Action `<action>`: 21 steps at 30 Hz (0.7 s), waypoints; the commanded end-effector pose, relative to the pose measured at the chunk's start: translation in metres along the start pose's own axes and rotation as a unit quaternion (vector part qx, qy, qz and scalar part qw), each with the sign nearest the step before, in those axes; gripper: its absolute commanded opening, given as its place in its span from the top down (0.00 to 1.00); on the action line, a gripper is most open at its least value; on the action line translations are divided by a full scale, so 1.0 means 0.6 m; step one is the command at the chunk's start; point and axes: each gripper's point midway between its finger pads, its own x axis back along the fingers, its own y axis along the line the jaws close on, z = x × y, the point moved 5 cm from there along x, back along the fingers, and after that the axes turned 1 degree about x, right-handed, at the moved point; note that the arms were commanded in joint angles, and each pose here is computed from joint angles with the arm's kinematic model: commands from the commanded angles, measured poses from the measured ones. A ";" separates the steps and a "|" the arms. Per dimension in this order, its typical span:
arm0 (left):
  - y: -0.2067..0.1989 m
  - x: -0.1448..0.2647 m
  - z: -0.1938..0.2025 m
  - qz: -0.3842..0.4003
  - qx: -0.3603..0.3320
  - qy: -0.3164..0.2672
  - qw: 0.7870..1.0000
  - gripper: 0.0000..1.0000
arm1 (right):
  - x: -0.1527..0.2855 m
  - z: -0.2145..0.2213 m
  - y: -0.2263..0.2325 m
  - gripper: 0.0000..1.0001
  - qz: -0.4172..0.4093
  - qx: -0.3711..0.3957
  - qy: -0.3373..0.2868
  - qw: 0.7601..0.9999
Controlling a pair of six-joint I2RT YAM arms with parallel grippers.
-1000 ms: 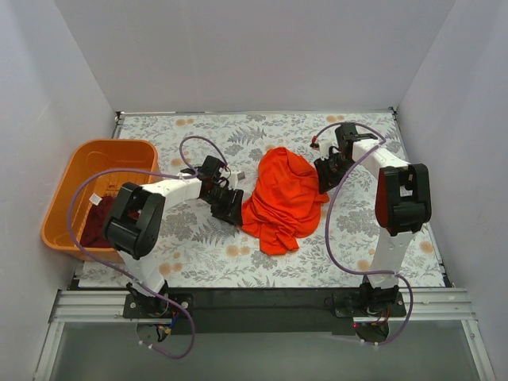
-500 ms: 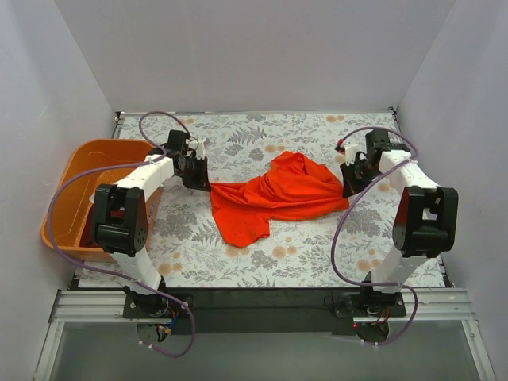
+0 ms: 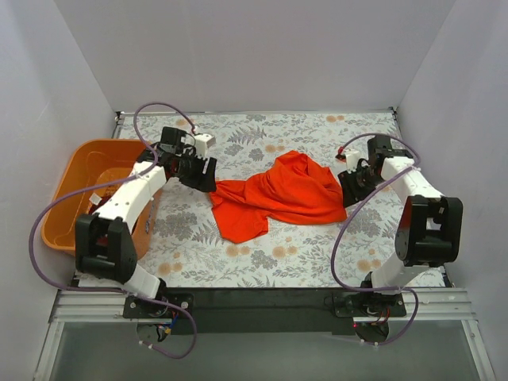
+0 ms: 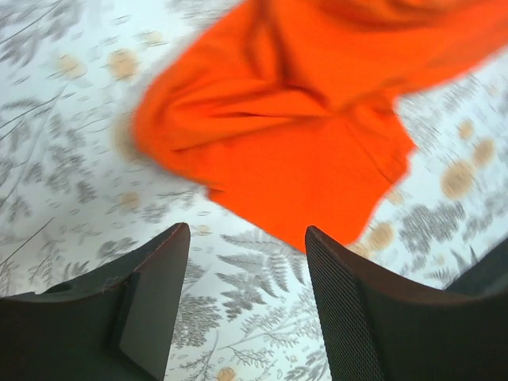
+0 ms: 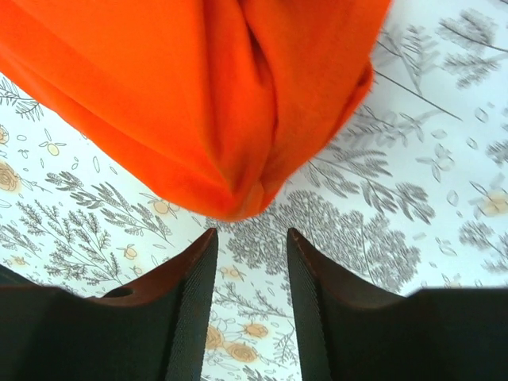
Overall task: Fold and stack the t-shirts
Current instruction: Flatten the tshirt out
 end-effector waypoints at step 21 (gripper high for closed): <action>-0.131 -0.103 0.258 0.046 -0.330 0.238 0.912 0.45 | 0.009 0.018 0.023 0.58 -0.028 0.005 -0.001 1.000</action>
